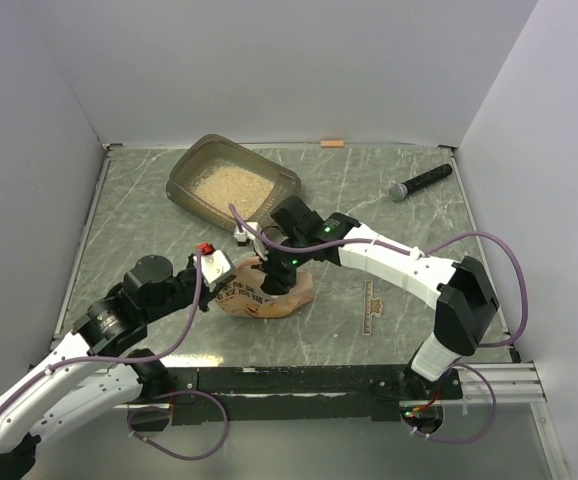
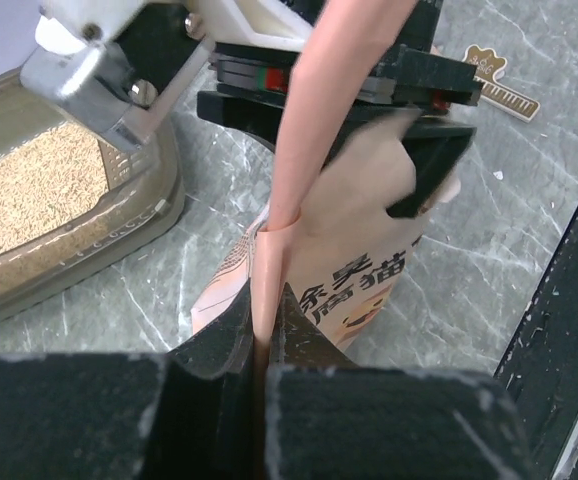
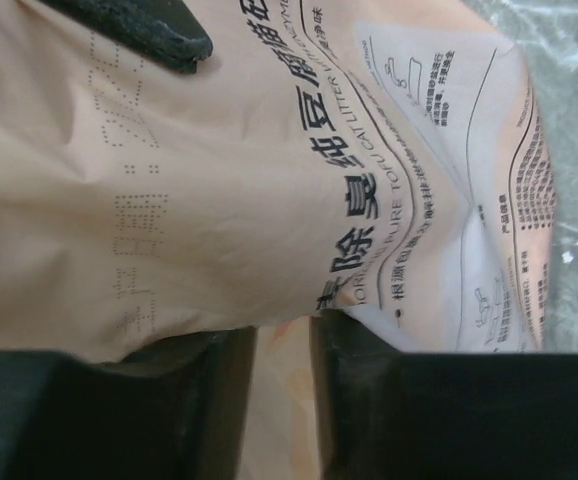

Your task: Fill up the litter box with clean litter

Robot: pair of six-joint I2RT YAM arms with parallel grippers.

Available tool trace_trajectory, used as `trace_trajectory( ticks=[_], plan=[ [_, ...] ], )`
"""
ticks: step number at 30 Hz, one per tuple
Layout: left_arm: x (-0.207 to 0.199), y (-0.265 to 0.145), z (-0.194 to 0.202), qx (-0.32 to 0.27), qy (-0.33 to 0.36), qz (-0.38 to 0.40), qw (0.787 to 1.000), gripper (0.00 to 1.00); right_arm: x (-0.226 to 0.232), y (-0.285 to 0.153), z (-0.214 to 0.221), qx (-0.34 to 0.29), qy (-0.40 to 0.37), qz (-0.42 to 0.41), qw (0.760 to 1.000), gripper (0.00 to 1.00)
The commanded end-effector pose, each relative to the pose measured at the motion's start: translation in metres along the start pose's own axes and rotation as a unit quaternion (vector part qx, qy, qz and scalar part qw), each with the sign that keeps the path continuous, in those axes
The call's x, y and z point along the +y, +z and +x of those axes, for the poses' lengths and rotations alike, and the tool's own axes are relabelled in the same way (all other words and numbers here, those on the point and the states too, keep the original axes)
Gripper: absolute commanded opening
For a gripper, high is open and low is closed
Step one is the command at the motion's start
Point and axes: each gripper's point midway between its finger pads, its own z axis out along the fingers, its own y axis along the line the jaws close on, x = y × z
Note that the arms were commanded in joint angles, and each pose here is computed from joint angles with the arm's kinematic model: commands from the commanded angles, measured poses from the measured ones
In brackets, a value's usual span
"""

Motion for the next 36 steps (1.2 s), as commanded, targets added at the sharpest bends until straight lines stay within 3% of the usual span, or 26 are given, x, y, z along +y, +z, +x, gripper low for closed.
trace_trajectory(
  ticks=[1, 2, 6, 8, 15, 25, 28, 32, 36],
  plan=[
    [0.015, -0.01, -0.06, -0.084, 0.03, -0.023, 0.996, 0.01, 0.002, -0.008, 0.011, 0.033, 0.002, 0.006, 0.999, 0.44],
    [0.014, -0.01, -0.062, -0.086, 0.032, -0.022, 0.996, 0.01, 0.0, -0.008, 0.017, 0.038, 0.006, 0.015, 0.999, 0.57],
    [0.015, -0.009, -0.071, -0.094, 0.036, -0.019, 0.995, 0.01, -0.022, -0.018, 0.023, 0.036, 0.025, 0.081, 0.996, 0.77],
    [0.016, -0.01, -0.078, -0.103, 0.046, -0.02, 0.993, 0.01, -0.035, -0.023, 0.025, 0.031, 0.034, 0.11, 0.993, 0.99],
    [0.035, -0.022, -0.115, -0.123, 0.098, -0.055, 0.986, 0.01, -0.075, -0.057, 0.006, 0.003, 0.031, 0.257, 0.966, 0.99],
    [0.037, -0.025, -0.099, -0.112, 0.092, -0.067, 0.987, 0.01, -0.065, -0.096, -0.017, -0.064, 0.032, 0.306, 0.949, 0.99],
    [0.033, -0.023, -0.09, -0.113, 0.084, -0.064, 0.988, 0.01, -0.069, -0.131, -0.023, -0.111, 0.055, 0.371, 0.92, 1.0],
    [0.028, -0.02, -0.082, -0.12, 0.072, -0.057, 0.989, 0.01, -0.081, -0.203, -0.012, -0.213, 0.175, 0.507, 0.817, 0.99],
    [0.022, -0.013, -0.071, -0.122, 0.056, -0.044, 0.99, 0.01, -0.097, -0.216, 0.038, -0.179, 0.239, 0.534, 0.791, 0.99]
  ],
)
